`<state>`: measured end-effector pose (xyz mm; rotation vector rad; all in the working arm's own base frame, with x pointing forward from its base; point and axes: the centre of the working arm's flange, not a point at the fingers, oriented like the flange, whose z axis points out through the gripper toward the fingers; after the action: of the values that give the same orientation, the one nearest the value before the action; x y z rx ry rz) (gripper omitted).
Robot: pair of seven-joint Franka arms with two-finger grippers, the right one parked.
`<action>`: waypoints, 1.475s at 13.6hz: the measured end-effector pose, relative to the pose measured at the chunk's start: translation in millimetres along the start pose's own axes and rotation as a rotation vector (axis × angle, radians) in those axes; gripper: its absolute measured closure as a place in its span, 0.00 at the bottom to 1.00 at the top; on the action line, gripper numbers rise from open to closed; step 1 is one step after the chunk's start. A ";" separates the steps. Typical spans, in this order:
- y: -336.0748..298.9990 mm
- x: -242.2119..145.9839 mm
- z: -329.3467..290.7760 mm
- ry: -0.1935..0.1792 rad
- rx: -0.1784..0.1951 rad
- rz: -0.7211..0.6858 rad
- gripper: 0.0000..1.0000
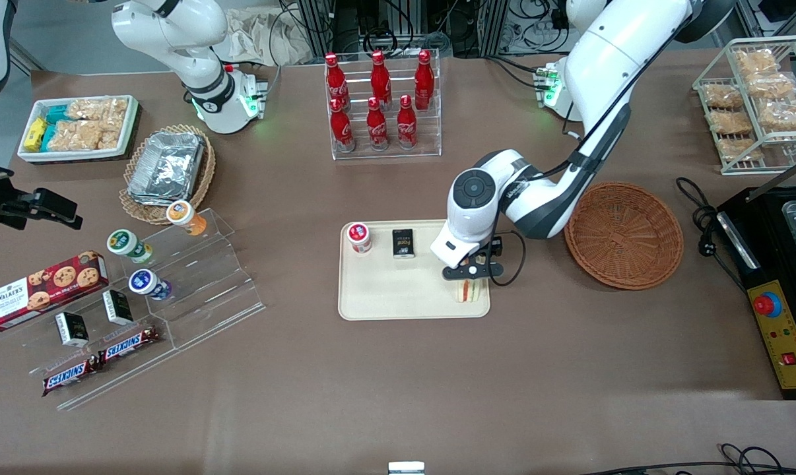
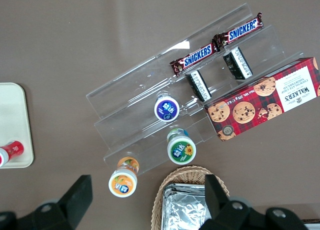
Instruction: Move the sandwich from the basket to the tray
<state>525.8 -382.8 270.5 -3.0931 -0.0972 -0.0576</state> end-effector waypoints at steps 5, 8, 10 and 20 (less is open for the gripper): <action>-66.7 41.1 -153.0 0.005 -0.097 -0.255 0.00; -157.2 33.7 -256.4 -0.022 -0.085 -0.281 0.00; -225.9 15.7 -312.0 -0.040 -0.076 -0.230 0.00; -362.8 7.6 -348.6 -0.032 -0.089 0.036 0.00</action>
<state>497.9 -37.2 635.2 -3.1838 -0.0410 -0.0112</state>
